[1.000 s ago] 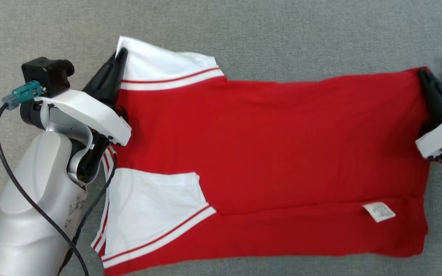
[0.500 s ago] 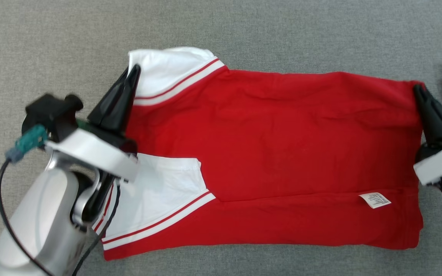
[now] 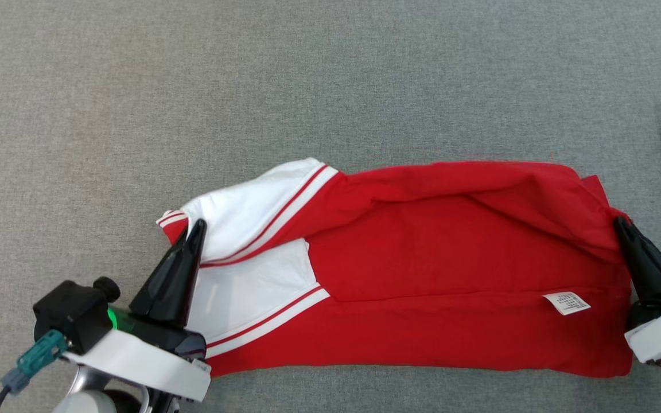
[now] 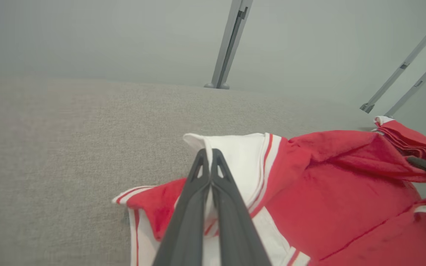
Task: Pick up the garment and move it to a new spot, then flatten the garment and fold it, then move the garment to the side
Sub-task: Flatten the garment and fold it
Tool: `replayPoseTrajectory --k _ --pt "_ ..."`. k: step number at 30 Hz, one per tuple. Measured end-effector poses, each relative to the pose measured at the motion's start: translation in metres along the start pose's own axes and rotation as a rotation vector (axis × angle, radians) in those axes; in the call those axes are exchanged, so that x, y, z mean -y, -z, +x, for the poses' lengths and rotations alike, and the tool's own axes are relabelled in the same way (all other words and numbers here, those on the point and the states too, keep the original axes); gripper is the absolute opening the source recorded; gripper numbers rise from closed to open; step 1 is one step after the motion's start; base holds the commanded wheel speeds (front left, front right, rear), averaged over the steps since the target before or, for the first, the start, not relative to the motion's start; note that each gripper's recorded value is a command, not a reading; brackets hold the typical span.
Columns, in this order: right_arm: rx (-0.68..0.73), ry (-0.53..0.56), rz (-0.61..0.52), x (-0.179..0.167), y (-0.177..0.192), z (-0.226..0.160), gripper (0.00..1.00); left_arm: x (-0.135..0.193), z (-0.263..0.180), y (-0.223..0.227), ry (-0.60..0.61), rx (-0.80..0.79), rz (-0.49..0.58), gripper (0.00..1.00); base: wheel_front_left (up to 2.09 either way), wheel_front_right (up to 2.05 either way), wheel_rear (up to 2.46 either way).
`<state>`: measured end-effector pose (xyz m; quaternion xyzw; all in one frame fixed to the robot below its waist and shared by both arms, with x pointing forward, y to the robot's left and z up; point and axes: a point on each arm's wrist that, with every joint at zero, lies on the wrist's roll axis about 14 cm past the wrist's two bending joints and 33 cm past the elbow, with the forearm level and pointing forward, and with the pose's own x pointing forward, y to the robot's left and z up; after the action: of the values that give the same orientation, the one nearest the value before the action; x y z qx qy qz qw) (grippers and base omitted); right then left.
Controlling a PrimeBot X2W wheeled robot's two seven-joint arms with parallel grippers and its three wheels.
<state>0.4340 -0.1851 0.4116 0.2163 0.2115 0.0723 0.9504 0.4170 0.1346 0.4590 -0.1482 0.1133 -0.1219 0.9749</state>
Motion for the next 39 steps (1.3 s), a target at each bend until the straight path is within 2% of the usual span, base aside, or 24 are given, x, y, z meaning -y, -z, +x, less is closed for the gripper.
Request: replayPoseTrajectory --k 8,18,19,20,21,22,31,39 --pt "-0.021 0.045 -0.049 0.012 0.012 -0.009 0.00 -0.017 -0.021 0.031 -0.095 -0.096 -0.076 0.00 0.00 0.00 0.00" --pt "-0.068 0.064 -0.014 0.008 0.042 -0.015 0.00 -0.036 -0.040 0.076 -0.183 -0.227 -0.167 0.00 0.00 0.00 0.00" --pt "-0.069 0.062 -0.009 0.007 0.044 -0.015 0.04 -0.036 -0.039 0.079 -0.181 -0.234 -0.165 0.20 0.00 0.00 0.00" --pt "-0.069 0.059 -0.009 0.005 0.045 -0.016 0.37 -0.036 -0.040 0.081 -0.184 -0.240 -0.168 0.49 0.00 0.00 0.00" --pt "-0.062 0.058 -0.007 0.004 0.044 -0.016 0.73 -0.036 -0.039 0.083 -0.183 -0.244 -0.173 1.00 0.00 0.00 0.00" --pt "-0.050 0.057 -0.006 0.003 0.043 -0.017 1.00 -0.036 -0.037 0.084 -0.181 -0.242 -0.169 1.00 0.00 0.00 0.00" --pt "0.117 0.061 -0.049 -0.006 0.014 -0.026 1.00 -0.038 -0.016 0.047 -0.183 -0.044 -0.067 1.00 0.00 0.00 0.00" --pt "0.361 0.092 -0.187 -0.012 -0.047 -0.041 1.00 -0.034 -0.003 -0.013 -0.180 0.174 0.042 1.00 0.00 0.00 0.00"
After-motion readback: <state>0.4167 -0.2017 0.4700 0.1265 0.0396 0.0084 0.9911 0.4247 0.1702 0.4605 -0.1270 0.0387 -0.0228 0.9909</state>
